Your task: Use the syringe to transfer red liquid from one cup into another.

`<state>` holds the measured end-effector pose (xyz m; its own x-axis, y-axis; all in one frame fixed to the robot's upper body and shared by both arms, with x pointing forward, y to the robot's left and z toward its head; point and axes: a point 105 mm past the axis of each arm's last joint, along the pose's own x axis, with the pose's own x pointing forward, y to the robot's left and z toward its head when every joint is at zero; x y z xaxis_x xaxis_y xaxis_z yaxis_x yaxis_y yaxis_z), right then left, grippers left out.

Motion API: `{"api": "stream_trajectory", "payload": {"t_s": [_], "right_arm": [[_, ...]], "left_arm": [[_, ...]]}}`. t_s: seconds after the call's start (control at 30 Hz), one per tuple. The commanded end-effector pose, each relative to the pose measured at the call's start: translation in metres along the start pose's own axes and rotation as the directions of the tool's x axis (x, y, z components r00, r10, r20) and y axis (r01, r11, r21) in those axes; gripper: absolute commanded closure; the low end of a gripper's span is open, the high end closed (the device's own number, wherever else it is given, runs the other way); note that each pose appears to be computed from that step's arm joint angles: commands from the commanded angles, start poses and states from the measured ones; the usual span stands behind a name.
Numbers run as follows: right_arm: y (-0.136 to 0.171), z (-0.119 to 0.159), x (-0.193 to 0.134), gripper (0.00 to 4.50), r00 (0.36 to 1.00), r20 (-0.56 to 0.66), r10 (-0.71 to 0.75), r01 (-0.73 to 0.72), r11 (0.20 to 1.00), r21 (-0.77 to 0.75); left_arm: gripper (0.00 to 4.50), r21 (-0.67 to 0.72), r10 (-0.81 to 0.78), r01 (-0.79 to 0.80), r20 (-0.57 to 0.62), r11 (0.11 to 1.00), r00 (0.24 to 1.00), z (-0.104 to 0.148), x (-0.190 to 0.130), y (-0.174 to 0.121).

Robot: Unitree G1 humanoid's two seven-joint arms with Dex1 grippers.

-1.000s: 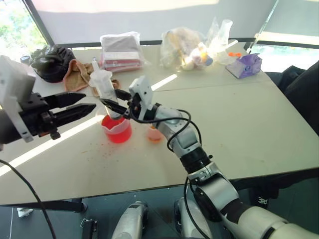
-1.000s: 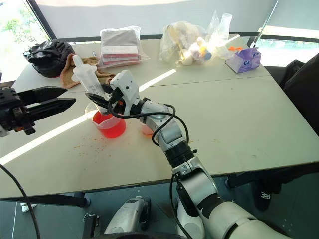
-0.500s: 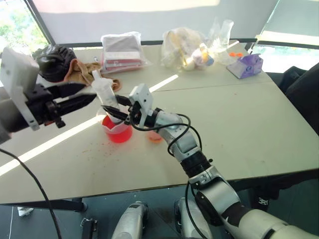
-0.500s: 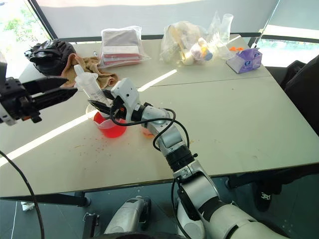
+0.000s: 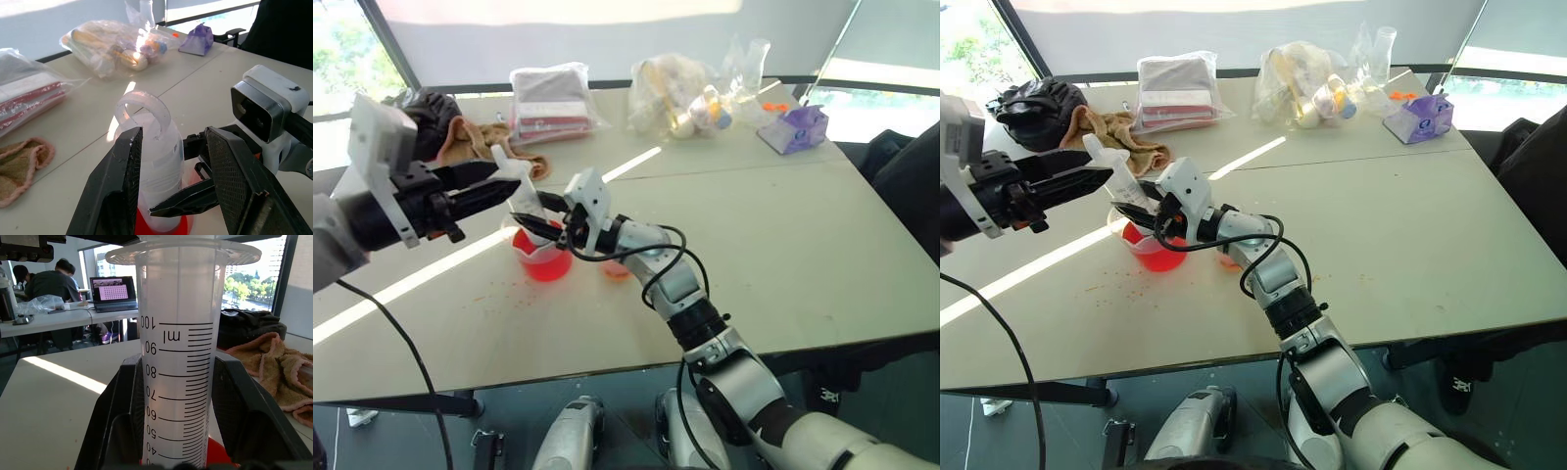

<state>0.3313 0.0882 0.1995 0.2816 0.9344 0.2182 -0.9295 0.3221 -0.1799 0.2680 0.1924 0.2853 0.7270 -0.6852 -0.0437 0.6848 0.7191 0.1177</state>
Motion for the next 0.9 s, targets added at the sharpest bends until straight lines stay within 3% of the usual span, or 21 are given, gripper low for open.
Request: {"api": "stream_trajectory", "payload": {"t_s": [0.03,0.17,0.47,0.9], "right_arm": [[0.005,0.017,0.003,3.14,0.998,0.052,0.021,-0.019,0.999,-0.038],[0.006,0.015,0.001,3.14,0.999,0.047,0.024,-0.022,0.999,-0.040],[0.010,0.013,-0.001,3.14,0.999,0.037,0.033,-0.032,0.999,-0.043],[0.015,0.009,0.000,3.14,0.998,0.033,0.054,-0.054,0.998,0.010]], "left_arm": [[3.50,0.016,-0.004,0.004,0.024,1.000,1.000,0.006,0.001,0.001],[4.49,0.008,-0.009,0.009,0.021,1.000,1.000,0.003,0.005,0.002],[4.49,0.015,-0.010,0.010,0.028,1.000,1.000,0.002,0.014,0.007],[4.49,0.082,0.004,-0.013,0.107,0.997,0.994,0.034,0.016,0.010]]}}
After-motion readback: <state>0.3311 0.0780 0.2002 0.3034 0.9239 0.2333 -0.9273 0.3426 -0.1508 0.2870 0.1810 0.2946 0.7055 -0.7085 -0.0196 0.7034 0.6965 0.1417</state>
